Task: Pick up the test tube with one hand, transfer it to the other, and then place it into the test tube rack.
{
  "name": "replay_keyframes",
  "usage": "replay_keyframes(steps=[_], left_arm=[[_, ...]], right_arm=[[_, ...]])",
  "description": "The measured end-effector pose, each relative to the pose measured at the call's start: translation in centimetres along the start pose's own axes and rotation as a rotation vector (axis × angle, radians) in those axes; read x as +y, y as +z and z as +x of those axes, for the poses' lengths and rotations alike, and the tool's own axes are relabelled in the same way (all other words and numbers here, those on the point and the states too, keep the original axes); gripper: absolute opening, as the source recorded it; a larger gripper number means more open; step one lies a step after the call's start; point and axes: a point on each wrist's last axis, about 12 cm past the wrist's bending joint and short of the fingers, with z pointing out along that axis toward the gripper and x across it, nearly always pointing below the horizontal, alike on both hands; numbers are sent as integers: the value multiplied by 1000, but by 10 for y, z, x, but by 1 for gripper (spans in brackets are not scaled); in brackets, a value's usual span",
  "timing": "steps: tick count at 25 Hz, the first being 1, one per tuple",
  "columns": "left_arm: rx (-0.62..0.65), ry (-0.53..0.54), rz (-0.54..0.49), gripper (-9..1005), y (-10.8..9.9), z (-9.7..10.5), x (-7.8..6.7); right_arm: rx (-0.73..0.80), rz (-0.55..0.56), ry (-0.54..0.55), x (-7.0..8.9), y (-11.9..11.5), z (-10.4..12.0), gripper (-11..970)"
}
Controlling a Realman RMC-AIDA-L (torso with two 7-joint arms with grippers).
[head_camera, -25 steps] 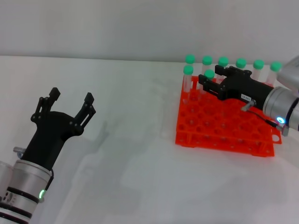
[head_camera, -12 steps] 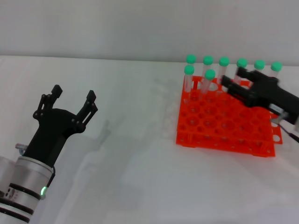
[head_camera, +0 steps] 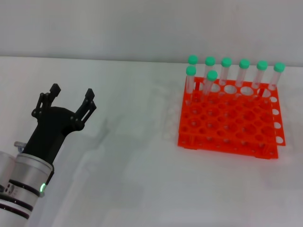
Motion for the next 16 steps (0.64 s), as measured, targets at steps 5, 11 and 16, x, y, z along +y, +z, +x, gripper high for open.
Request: replay_keyframes(steps=[5,11,16], left_arm=[[-14,0,4,893,7,-3,-1],[-34,-43,-50,893,10,-5,3],[-39,-141,-96,893,9,-5,10]], right_arm=[[116,81,-81,-13,2,11,645],[161,111,-84,-15,2,16,653],[156,148,-61,-19,-1,17,654]])
